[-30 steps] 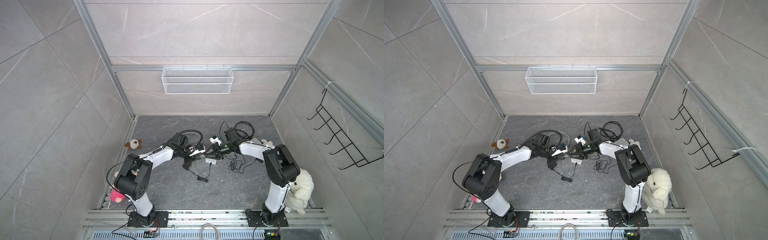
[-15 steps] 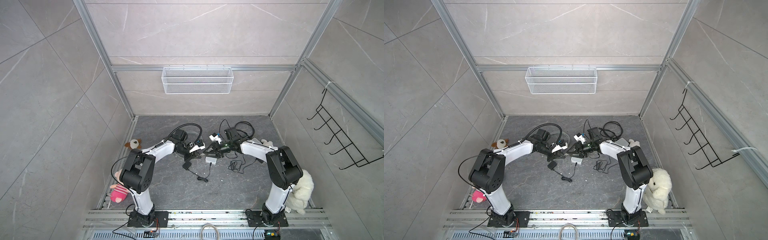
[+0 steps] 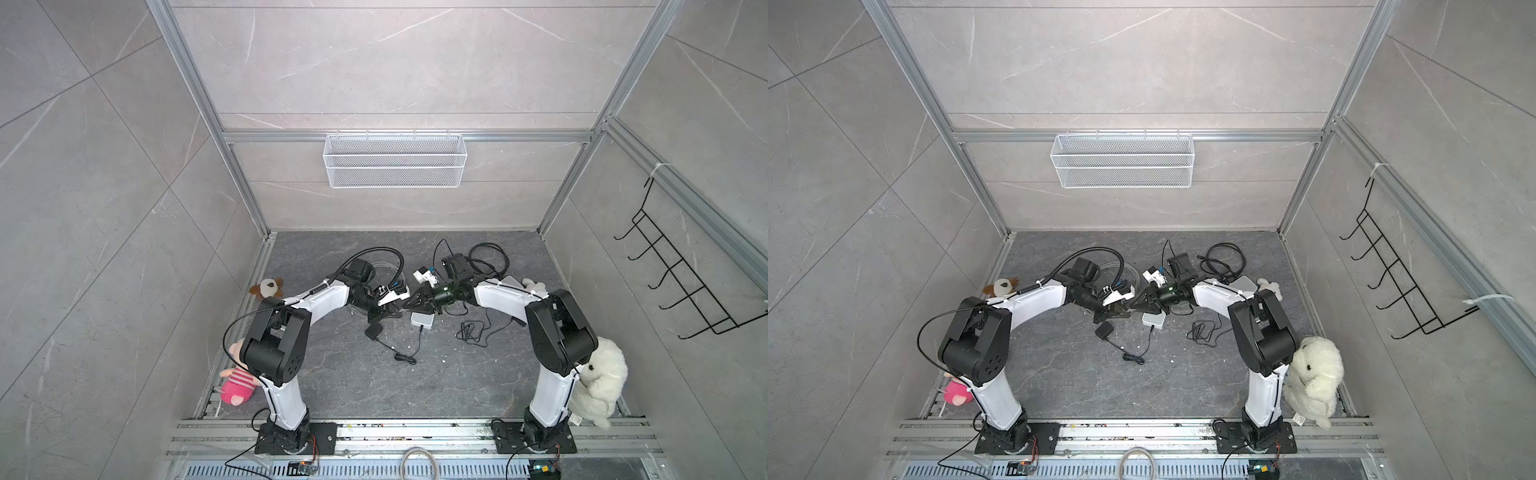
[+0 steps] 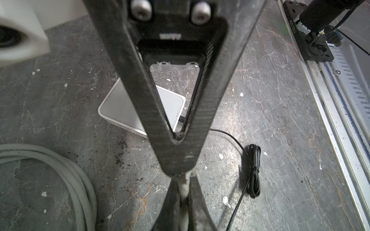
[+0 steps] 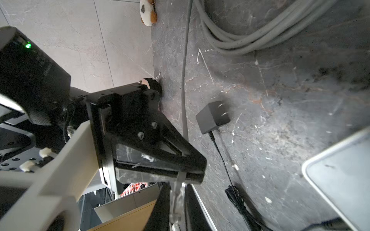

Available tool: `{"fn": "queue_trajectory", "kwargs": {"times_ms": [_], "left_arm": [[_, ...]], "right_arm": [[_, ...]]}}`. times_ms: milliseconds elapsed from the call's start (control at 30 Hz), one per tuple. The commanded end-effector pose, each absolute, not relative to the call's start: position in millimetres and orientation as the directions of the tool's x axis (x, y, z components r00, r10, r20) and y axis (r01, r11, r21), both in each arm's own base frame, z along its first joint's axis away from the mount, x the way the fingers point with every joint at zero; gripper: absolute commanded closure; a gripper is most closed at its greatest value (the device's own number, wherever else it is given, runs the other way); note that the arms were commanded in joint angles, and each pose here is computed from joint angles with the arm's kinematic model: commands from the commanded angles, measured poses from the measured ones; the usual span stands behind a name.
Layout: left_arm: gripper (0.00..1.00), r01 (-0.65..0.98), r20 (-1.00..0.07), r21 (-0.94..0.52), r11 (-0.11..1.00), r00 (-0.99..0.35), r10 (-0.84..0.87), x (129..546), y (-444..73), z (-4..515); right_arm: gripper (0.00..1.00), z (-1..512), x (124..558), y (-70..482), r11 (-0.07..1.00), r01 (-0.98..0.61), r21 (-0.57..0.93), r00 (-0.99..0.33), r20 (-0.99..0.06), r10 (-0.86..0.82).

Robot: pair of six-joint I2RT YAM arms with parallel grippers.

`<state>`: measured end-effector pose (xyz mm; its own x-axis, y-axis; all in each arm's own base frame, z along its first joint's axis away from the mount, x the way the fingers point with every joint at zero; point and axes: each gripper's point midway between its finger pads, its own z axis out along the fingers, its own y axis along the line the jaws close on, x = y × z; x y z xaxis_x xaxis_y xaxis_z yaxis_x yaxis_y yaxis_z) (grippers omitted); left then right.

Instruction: Insert the plug into the switch port

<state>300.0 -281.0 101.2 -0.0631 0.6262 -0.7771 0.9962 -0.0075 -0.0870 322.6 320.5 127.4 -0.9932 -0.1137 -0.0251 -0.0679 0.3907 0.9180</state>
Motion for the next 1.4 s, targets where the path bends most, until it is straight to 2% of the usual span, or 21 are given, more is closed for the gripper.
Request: {"fn": "queue_trajectory", "kwargs": {"times_ms": [0,100,200,467,867,1367], "left_arm": [[1.0,0.997,-0.794,-0.079,-0.024,-0.049,0.606,303,-283,108],[0.99,0.998,-0.795,-0.064,-0.006,-0.047,0.605,307,-283,108],[0.89,0.999,-0.81,-0.031,0.013,-0.033,0.586,311,-284,110],[0.79,1.0,-0.831,-0.022,0.021,-0.03,0.556,310,-286,111],[0.75,0.997,-0.884,0.012,0.072,-0.023,0.466,318,-276,136],[0.74,0.999,-0.899,-0.02,0.045,-0.037,0.436,314,-279,138]], "right_arm": [[0.9,126,323,326,0.392,-0.072,0.917,-0.992,-0.024,-0.126],[0.93,125,323,325,0.402,-0.062,0.913,-0.992,-0.014,-0.122],[0.95,127,324,326,0.396,-0.057,0.917,-0.993,-0.01,-0.12],[0.95,127,325,328,0.381,-0.055,0.923,-0.992,-0.006,-0.129],[0.96,120,323,324,0.408,-0.065,0.911,-0.99,-0.006,-0.144],[0.96,122,326,326,0.401,-0.068,0.913,-0.99,-0.013,-0.138]]}}
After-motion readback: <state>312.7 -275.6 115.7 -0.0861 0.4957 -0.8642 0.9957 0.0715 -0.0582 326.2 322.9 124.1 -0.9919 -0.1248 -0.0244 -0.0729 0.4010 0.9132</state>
